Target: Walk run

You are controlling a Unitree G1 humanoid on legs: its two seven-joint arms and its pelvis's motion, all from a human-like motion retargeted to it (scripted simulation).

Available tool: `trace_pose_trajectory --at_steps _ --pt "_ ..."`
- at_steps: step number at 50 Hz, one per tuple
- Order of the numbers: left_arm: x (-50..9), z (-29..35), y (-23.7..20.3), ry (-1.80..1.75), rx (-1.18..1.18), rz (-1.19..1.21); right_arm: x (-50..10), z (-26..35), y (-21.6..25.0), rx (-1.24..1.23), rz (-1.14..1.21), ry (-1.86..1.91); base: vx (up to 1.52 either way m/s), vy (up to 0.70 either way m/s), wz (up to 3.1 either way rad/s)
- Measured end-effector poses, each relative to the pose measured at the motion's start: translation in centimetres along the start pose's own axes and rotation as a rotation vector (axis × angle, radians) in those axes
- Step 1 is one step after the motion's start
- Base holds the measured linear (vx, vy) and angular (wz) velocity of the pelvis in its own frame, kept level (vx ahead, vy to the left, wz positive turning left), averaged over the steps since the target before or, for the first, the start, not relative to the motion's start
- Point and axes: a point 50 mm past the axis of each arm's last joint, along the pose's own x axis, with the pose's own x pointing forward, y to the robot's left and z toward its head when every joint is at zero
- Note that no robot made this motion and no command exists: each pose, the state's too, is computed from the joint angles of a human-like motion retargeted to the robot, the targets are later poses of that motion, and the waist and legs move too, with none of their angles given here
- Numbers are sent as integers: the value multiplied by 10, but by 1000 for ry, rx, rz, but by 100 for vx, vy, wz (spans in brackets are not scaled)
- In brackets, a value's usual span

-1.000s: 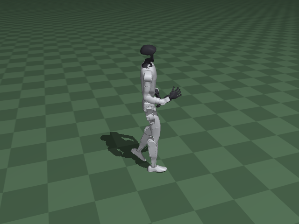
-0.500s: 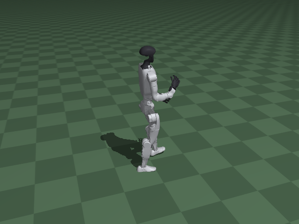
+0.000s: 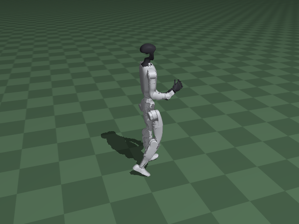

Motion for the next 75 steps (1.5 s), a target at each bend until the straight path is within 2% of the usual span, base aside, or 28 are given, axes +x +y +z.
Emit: trace_pose_trajectory --at_steps 4,9,14,27,30,35,38,45,52,65,75 --pt "-4 8 10 -57 0 135 -26 -12 -15 200 -82 92 21 -3 86" --pt "-5 23 16 -151 25 232 -57 -22 -7 558 148 157 14 -5 15" --pt "-4 33 17 -233 34 273 -69 -14 13 666 312 144 9 -9 -40" --pt "8 54 17 -405 59 380 -61 -15 22 700 375 150 2 -5 2" --pt "11 59 17 -428 78 410 -54 -22 15 685 232 177 0 0 0" --pt "17 71 15 -472 144 430 -24 -30 4 537 -162 254 0 -1 1" --pt "19 78 14 -495 185 454 -6 -24 9 473 -261 259 -1 -4 1" --pt "20 93 14 -519 299 492 26 -14 35 401 -209 312 -2 -1 7" --pt "18 103 15 -528 389 525 32 -10 37 365 -259 309 0 0 0" --pt "5 89 14 -434 492 530 0 -31 61 645 -148 468 8 6 0" --pt "-22 92 27 -177 796 556 -39 -35 56 542 -240 506 12 5 2"
